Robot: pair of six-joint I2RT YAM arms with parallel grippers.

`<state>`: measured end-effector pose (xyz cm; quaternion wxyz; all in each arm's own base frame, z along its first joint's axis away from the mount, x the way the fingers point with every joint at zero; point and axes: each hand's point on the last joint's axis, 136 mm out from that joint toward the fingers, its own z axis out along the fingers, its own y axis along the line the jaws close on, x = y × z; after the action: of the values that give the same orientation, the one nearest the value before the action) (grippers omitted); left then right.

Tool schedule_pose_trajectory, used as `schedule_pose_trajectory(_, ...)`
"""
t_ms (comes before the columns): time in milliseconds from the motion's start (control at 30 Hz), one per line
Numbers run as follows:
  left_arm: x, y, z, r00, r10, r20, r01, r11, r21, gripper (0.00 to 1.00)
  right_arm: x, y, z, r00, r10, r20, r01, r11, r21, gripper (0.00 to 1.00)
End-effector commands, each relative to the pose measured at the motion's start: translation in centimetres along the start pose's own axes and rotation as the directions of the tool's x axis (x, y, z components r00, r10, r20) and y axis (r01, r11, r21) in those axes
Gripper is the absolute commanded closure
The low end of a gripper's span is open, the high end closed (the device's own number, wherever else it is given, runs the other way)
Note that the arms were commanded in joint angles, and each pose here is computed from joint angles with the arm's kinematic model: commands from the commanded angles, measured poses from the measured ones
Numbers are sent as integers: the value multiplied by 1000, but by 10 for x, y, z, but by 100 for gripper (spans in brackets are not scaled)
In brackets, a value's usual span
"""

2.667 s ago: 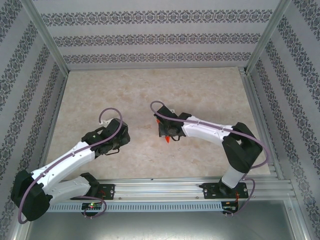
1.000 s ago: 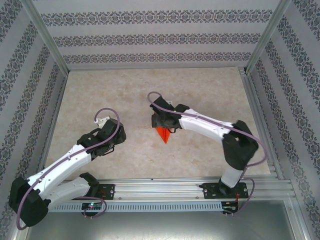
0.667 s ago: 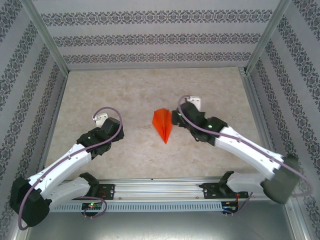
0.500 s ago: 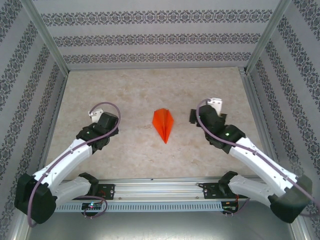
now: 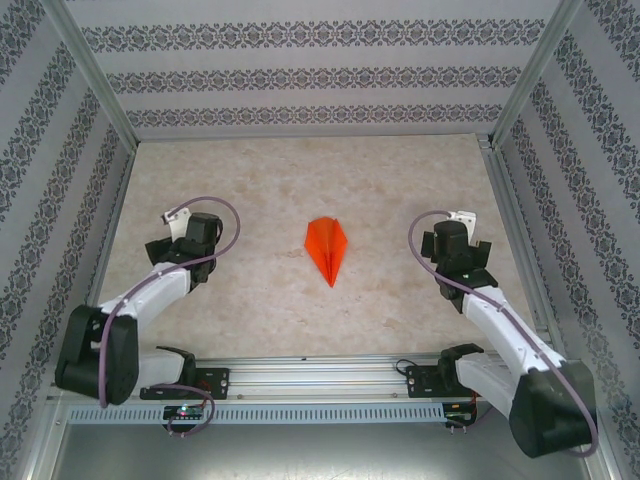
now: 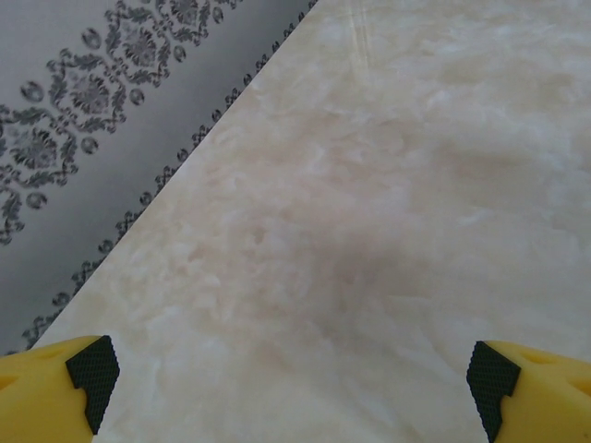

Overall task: Fold a paper plane with a square sheet of paper (pick it up from the middle)
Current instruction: Reset both arms

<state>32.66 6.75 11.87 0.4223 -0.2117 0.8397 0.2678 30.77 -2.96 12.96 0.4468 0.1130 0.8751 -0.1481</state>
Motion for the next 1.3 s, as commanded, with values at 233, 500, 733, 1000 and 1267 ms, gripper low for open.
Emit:
schedule_pose_trajectory(233, -23, -43, 30, 973, -91, 210, 34, 965, 261, 0, -34, 59, 34, 969, -33, 245, 90, 970, -227, 3)
schedule_pose_trajectory(500, -1, -75, 28, 964, -69, 257, -58, 888, 456, 0, -35, 76, 41, 926, -20, 376, 149, 937, -315, 2)
schedule_pose_trajectory(733, -6, -73, 34, 967, -88, 239, -32, 888, 459, 0, -33, 66, 64, 946, 45, 321, 64, 945, -319, 3)
schedule_pose_trajectory(1000, -5, -81, 31, 973, -55, 226, -65, 869, 490, 0, -31, 37, 72, 943, 109, 314, -48, 979, -196, 2)
schedule_pose_trajectory(1267, -6, -80, 31, 972, -55, 228, -66, 870, 489, 0, -30, 37, 71, 946, 104, 307, -45, 980, -194, 2)
